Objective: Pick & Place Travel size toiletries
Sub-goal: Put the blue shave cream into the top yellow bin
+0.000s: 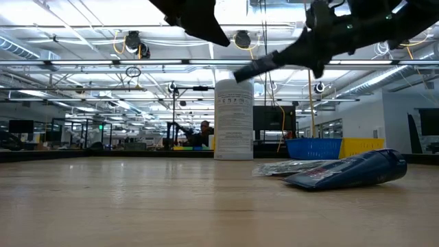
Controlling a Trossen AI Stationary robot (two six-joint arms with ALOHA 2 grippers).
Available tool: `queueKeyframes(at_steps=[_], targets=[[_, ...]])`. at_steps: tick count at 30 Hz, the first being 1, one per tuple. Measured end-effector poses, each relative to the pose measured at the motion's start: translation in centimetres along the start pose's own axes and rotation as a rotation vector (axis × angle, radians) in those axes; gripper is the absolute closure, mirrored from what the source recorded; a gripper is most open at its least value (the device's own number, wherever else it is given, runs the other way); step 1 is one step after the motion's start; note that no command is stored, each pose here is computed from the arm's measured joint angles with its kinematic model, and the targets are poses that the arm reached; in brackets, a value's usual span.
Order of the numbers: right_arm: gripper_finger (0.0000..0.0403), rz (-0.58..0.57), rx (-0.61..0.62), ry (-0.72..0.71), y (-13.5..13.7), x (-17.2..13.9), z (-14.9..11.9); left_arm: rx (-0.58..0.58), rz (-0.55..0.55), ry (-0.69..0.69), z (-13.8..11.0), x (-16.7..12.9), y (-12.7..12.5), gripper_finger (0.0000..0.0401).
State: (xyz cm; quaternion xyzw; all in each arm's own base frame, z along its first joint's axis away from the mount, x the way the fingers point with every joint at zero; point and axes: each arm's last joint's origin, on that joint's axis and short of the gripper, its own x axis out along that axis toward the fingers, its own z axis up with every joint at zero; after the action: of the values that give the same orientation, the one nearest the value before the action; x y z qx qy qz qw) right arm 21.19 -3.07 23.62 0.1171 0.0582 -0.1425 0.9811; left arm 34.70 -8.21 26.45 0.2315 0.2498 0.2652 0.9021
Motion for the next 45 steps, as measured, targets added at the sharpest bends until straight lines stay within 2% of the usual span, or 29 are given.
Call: queueKeyframes(at_steps=[5, 12, 16, 22, 34, 45], targets=[[0.0403, -0.204, -0.046, 0.056, -1.2, -2.2, 0.2, -0.033, -0.004, 0.012, -0.2, 0.0, 0.0, 0.0143], [0.0403, -0.563, -0.101, 0.076, -2.9, -5.1, 0.3, -0.078, -0.011, 0.014, -0.2, 0.0, -0.1, 0.0142], [0.0403, -0.748, -0.151, 0.136, -3.9, -6.0, -0.3, -0.079, -0.012, 0.014, -0.2, 0.0, -0.1, 0.0147], [0.0403, -0.967, -0.176, 0.211, -5.6, -6.7, -1.0, -0.079, -0.012, 0.014, -0.2, 0.0, -0.1, 0.0146], [0.0403, -1.214, -0.102, 0.274, -9.1, -8.0, -1.0, -0.084, -0.012, 0.013, -0.2, 0.0, -0.1, 0.0146], [0.0403, -1.247, -0.055, 0.286, -10.4, -8.3, -1.5, -0.086, -0.012, 0.013, -0.2, 0.0, -0.1, 0.0146]])
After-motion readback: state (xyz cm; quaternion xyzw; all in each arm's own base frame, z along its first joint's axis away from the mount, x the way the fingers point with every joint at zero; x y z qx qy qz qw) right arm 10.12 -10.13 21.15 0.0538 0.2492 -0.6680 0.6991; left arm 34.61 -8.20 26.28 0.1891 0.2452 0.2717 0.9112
